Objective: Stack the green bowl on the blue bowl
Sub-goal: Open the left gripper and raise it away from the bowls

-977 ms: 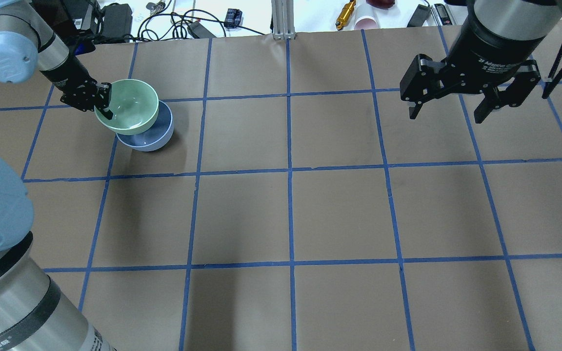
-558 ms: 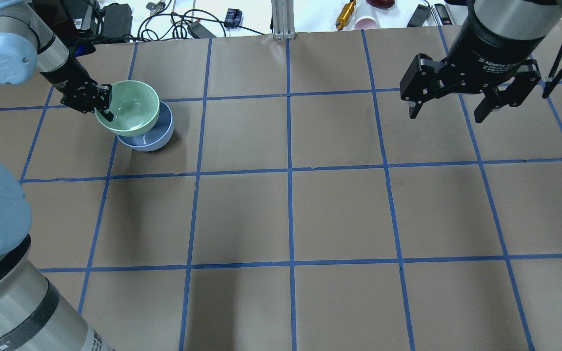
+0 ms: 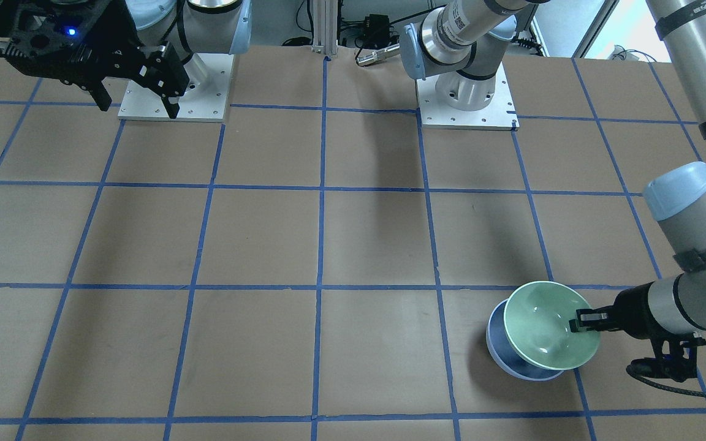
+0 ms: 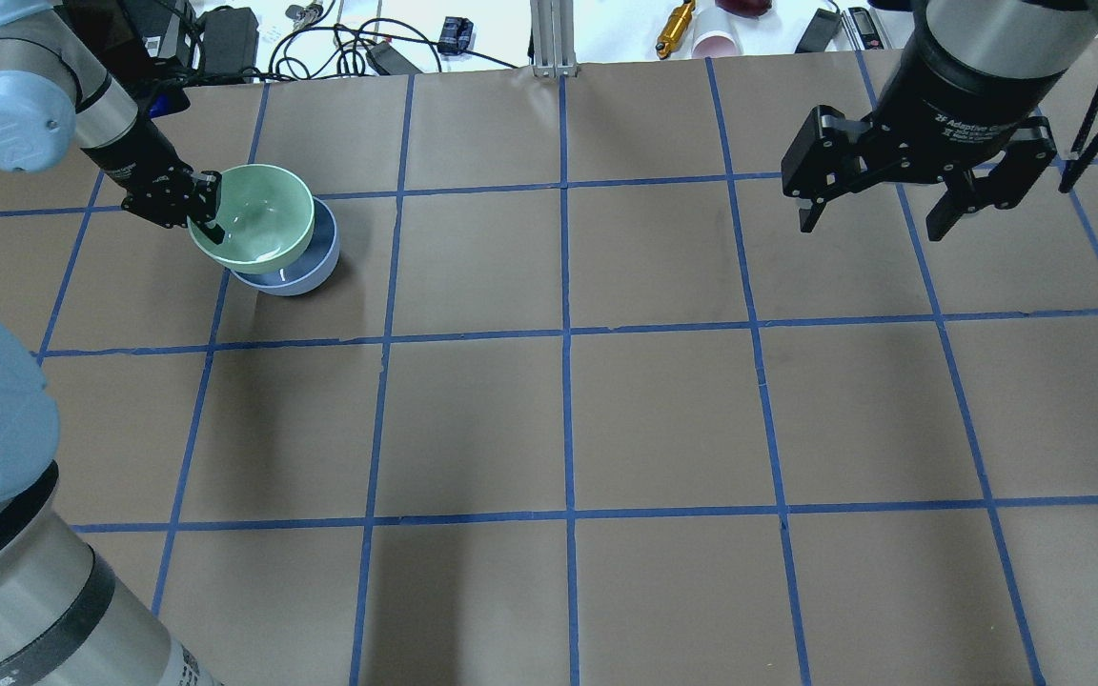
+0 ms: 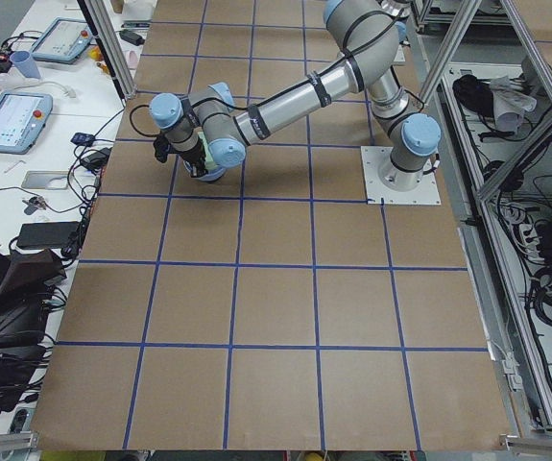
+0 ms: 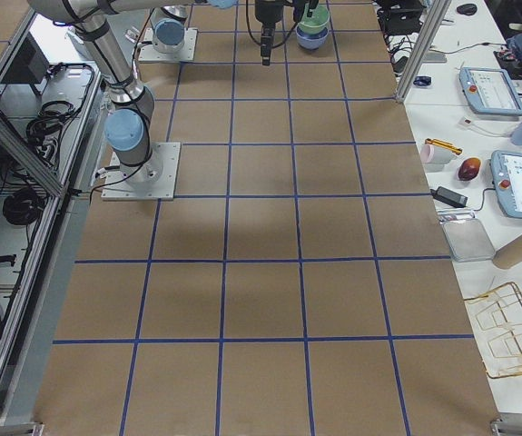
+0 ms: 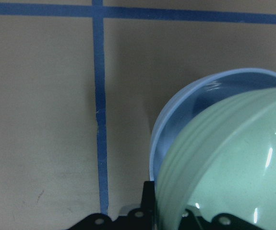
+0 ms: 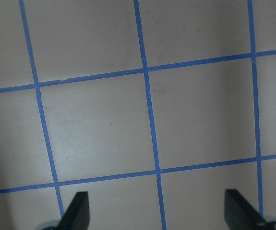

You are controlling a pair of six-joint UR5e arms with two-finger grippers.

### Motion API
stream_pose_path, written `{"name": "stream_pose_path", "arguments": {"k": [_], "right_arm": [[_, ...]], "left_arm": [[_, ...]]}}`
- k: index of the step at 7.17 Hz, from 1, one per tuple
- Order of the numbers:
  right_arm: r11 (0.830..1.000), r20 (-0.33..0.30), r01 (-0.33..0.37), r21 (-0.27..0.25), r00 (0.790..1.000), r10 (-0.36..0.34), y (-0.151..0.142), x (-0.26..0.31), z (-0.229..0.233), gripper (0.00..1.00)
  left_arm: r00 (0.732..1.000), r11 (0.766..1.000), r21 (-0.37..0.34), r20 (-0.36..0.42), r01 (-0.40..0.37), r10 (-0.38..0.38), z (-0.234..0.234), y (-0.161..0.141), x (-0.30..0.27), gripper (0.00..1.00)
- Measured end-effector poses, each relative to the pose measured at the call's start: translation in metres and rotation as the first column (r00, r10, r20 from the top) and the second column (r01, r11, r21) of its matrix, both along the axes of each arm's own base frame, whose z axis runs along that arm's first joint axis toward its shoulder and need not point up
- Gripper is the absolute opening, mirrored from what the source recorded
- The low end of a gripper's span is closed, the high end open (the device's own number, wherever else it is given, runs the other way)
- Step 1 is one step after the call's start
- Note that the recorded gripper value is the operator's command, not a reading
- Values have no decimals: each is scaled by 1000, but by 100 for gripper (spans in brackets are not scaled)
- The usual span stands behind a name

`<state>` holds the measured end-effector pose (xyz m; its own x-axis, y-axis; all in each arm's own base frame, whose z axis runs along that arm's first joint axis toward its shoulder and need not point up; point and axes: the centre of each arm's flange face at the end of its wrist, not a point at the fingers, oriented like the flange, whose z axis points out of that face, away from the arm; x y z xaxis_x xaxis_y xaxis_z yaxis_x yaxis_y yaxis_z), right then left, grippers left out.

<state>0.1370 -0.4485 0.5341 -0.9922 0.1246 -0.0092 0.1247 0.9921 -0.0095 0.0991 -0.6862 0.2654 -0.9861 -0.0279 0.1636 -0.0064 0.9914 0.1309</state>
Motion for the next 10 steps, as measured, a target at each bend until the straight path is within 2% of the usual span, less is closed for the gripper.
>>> {"name": "stream_pose_path", "arguments": {"k": [4, 6, 8, 10], "right_arm": [[1000, 0, 0, 0, 1000, 0, 0, 0, 0, 100], [1000, 0, 0, 0, 1000, 0, 0, 0, 0, 100], [1000, 0, 0, -1, 1000, 0, 0, 0, 0, 100], [1000, 0, 0, 0, 1000, 0, 0, 0, 0, 100]], "left_arm": [[1000, 1000, -27, 15, -1, 1, 27, 7, -1, 100], [1000, 999, -34, 29, 3, -2, 60, 18, -12, 100], [999, 999, -51, 42, -13, 15, 104, 33, -41, 100], [998, 996, -86, 60, -32, 37, 144, 48, -93, 100]]}}
